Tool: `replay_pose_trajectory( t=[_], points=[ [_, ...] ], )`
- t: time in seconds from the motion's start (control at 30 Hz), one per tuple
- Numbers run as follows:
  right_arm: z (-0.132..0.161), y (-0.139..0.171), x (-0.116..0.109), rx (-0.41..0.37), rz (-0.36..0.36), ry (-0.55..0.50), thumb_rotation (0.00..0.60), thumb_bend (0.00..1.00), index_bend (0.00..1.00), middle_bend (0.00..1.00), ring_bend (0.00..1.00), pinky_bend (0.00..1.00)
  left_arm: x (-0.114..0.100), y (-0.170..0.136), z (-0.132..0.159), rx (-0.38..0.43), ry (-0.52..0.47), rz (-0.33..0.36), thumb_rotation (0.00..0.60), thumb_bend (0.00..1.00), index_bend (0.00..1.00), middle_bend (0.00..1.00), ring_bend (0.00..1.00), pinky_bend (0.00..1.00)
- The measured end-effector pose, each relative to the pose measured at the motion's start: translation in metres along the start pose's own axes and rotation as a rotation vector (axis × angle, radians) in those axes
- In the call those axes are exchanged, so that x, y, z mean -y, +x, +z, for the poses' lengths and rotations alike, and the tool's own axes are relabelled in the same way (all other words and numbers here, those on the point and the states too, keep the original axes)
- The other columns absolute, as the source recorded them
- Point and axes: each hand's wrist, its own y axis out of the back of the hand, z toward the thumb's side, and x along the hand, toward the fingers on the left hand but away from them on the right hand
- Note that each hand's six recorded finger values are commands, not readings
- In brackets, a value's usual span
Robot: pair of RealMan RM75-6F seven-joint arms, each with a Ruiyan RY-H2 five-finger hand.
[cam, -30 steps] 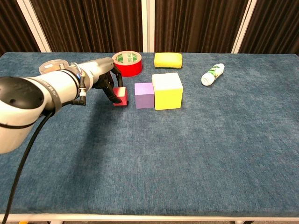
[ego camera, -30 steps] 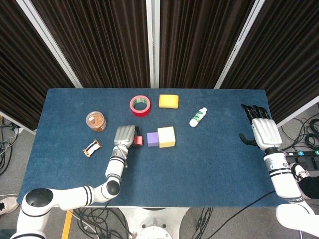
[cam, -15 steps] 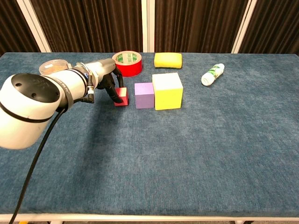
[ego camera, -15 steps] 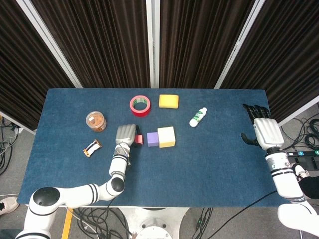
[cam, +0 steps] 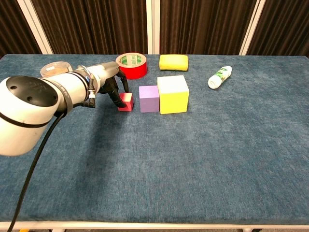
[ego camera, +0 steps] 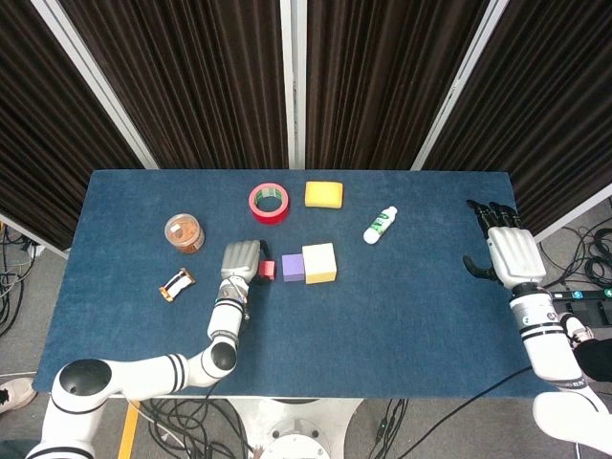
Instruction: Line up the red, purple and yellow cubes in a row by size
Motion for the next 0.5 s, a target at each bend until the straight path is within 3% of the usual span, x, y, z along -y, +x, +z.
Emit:
replay_pose_trajectory(
  t=[0.3, 0.5],
  points=[
    [0.001, 0.001, -0.002, -0.003, -0.007, -0.002, 0.600, 0.23, 0.00, 0.11, 0.00, 0.00, -0.007, -0.010, 0.004, 0.036, 0.000, 0.005, 0.600, 0.26, 0.40, 0.88, 0.91, 0.95],
    [0.005, 0.001, -0.001, -0.014, -0.006, -0.006, 0.600, 0.23, 0.00, 0.11, 0.00, 0.00, -0.026, -0.019, -0.005, 0.081, 0.067, 0.075, 0.600, 0.25, 0.38, 0.88, 0.91, 0.95]
  ],
)
